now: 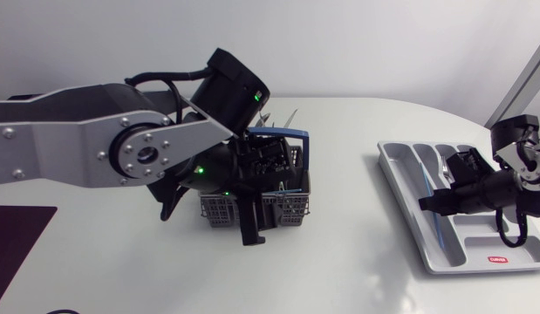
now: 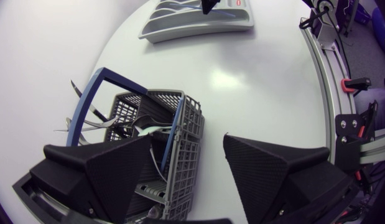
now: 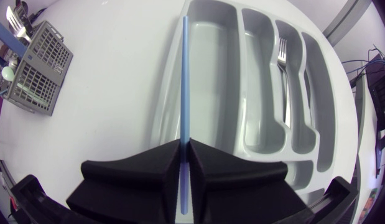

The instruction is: Sort the cutlery from the basket into the organizer compartments.

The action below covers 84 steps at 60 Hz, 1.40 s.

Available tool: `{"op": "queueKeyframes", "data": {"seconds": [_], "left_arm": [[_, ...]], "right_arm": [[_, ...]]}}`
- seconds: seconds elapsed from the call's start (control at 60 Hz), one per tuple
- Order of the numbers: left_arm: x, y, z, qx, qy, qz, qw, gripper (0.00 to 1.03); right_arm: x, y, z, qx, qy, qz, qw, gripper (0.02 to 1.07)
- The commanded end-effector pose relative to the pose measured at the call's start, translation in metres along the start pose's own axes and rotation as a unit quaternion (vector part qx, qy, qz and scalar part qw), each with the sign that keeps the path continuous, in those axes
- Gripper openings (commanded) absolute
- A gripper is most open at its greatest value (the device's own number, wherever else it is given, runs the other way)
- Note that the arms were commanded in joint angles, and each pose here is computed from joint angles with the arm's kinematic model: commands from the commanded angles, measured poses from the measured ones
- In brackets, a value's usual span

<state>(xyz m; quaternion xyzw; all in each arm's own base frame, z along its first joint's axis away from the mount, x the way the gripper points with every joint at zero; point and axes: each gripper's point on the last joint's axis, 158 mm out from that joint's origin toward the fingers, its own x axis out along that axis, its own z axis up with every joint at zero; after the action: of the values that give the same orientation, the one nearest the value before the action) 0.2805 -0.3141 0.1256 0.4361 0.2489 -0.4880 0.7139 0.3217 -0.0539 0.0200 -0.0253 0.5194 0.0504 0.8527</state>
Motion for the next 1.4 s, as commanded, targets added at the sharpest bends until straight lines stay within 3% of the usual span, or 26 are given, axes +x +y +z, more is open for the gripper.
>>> {"op": "queueKeyframes", "data": {"seconds": [0.0, 0.283, 0.35, 0.45, 0.567, 0.667, 0.867, 0.967, 1.083, 1.283, 1.383], "left_arm": [[0.016, -0.009, -0.008, 0.022, 0.011, -0.008, 1.000, 0.78], [0.039, 0.000, -0.002, 0.034, -0.005, 0.009, 0.999, 0.72], [0.045, 0.002, -0.002, 0.034, -0.005, 0.011, 0.999, 0.65], [0.051, 0.006, -0.002, 0.036, -0.008, 0.016, 0.999, 0.64], [0.055, 0.009, 0.000, 0.039, -0.013, 0.022, 0.999, 0.56], [0.058, 0.013, 0.002, 0.037, -0.017, 0.027, 0.999, 0.54], [0.063, 0.015, 0.000, 0.039, -0.017, 0.027, 0.999, 0.38], [0.065, 0.015, 0.000, 0.039, -0.016, 0.026, 0.999, 0.36], [0.068, 0.014, 0.002, 0.042, -0.019, 0.026, 0.999, 0.26], [0.070, 0.015, 0.006, 0.040, -0.023, 0.028, 0.999, 0.19], [0.073, 0.012, 0.006, 0.049, -0.022, 0.024, 0.998, 0.04]], "right_arm": [[0.015, -0.002, -0.017, 0.020, 0.025, 0.000, 0.999, 0.14], [0.034, -0.004, -0.028, 0.027, 0.046, 0.002, 0.999, 0.16], [0.038, -0.005, -0.030, 0.027, 0.046, 0.000, 0.999, 0.27], [0.042, -0.005, -0.032, 0.028, 0.049, 0.000, 0.998, 0.29], [0.044, -0.006, -0.032, 0.028, 0.049, 0.000, 0.998, 0.54], [0.043, -0.006, -0.031, 0.027, 0.047, 0.000, 0.999, 0.59], [0.035, -0.006, -0.026, 0.022, 0.034, -0.009, 0.999, 0.74], [0.032, -0.005, -0.024, 0.018, 0.028, -0.010, 0.999, 0.76], [0.026, -0.001, -0.022, 0.010, 0.020, -0.012, 1.000, 0.88], [0.012, 0.007, -0.017, -0.005, -0.002, -0.017, 1.000, 0.92], [0.006, 0.012, -0.016, -0.015, -0.008, -0.021, 1.000, 0.95]]}}
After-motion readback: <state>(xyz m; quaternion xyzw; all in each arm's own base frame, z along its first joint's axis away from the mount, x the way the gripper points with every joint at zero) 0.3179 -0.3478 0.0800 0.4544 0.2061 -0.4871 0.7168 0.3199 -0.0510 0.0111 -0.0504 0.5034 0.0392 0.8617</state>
